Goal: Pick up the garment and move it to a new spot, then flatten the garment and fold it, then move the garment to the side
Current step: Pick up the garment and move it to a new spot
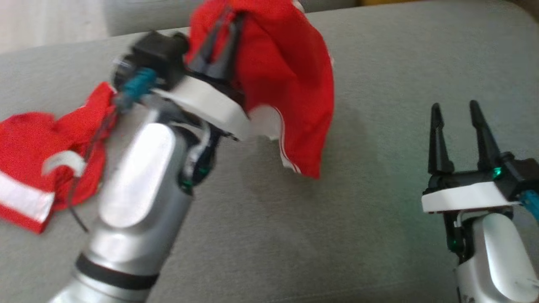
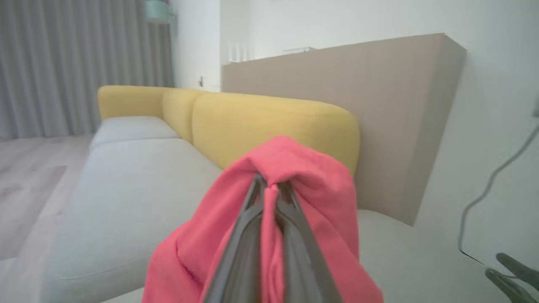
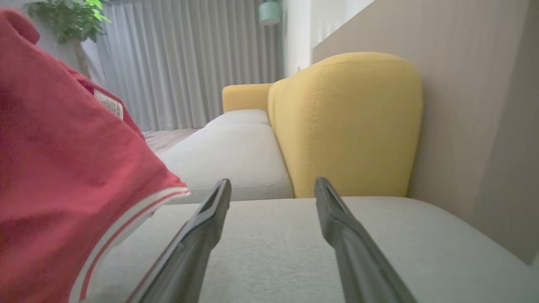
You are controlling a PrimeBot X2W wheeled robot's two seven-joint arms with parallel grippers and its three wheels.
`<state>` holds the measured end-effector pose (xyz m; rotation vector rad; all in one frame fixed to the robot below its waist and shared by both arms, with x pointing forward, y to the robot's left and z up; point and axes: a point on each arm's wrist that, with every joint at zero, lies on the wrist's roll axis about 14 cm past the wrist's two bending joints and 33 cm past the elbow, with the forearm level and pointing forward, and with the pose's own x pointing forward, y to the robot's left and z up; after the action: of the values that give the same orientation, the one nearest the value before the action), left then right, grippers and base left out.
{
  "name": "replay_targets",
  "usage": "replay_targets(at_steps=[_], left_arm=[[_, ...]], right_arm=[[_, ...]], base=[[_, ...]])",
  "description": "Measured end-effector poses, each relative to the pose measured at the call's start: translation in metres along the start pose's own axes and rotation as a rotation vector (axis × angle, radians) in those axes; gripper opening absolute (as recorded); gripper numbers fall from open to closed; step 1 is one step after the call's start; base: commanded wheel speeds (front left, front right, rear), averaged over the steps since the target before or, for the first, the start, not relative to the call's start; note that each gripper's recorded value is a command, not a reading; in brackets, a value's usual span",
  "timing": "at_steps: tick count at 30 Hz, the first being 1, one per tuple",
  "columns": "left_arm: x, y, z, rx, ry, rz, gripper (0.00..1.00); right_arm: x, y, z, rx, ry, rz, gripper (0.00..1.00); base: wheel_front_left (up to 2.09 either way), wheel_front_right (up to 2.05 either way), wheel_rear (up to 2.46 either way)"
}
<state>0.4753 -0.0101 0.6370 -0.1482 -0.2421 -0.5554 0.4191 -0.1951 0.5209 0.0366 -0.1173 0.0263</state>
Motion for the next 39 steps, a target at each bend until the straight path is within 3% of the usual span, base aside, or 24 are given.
replay_targets(at_steps=[9, 10, 11, 14, 17, 22, 26, 29, 33, 39], left_arm=[[0.014, -0.064, -0.079, -0.09, 0.162, -0.137, 0.03], [0.014, -0.07, -0.086, -0.095, 0.175, -0.152, 0.76], [0.015, -0.076, -0.09, -0.105, 0.184, -0.169, 1.0], [0.016, -0.09, -0.098, -0.13, 0.193, -0.206, 1.0], [0.019, -0.081, -0.097, -0.123, 0.173, -0.174, 1.0], [0.019, -0.033, -0.078, -0.09, 0.107, -0.054, 1.0], [0.002, 0.028, -0.059, -0.009, 0.075, 0.074, 1.0], [-0.025, 0.067, -0.047, 0.046, 0.065, 0.158, 1.0], [-0.065, 0.085, -0.049, 0.074, 0.087, 0.219, 1.0], [-0.155, 0.09, -0.071, 0.011, 0.164, 0.362, 1.0]], right_arm=[[-0.024, -0.049, 0.008, -0.011, -0.011, -0.142, 1.0], [-0.027, -0.052, 0.008, -0.013, -0.008, -0.152, 1.0], [-0.028, -0.055, 0.007, -0.016, -0.005, -0.16, 1.0], [-0.031, -0.06, 0.004, -0.013, 0.005, -0.176, 1.0], [-0.028, -0.058, 0.003, -0.01, 0.007, -0.17, 1.0], [-0.019, -0.046, 0.002, -0.007, 0.001, -0.133, 1.0], [-0.008, -0.027, 0.003, -0.011, -0.009, -0.078, 1.0], [-0.001, -0.011, 0.005, -0.007, -0.017, -0.033, 1.0], [-0.001, 0.006, 0.001, -0.001, -0.005, 0.012, 1.0], [-0.014, 0.03, -0.009, 0.015, 0.031, 0.077, 1.0]], base=[[0.0, 0.0, 0.0], [0.0, 0.0, 0.0], [0.0, 0.0, 0.0], [0.0, 0.0, 0.0], [0.0, 0.0, 0.0], [0.0, 0.0, 0.0], [0.0, 0.0, 0.0], [0.0, 0.0, 0.0], [0.0, 0.0, 0.0], [0.0, 0.0, 0.0]])
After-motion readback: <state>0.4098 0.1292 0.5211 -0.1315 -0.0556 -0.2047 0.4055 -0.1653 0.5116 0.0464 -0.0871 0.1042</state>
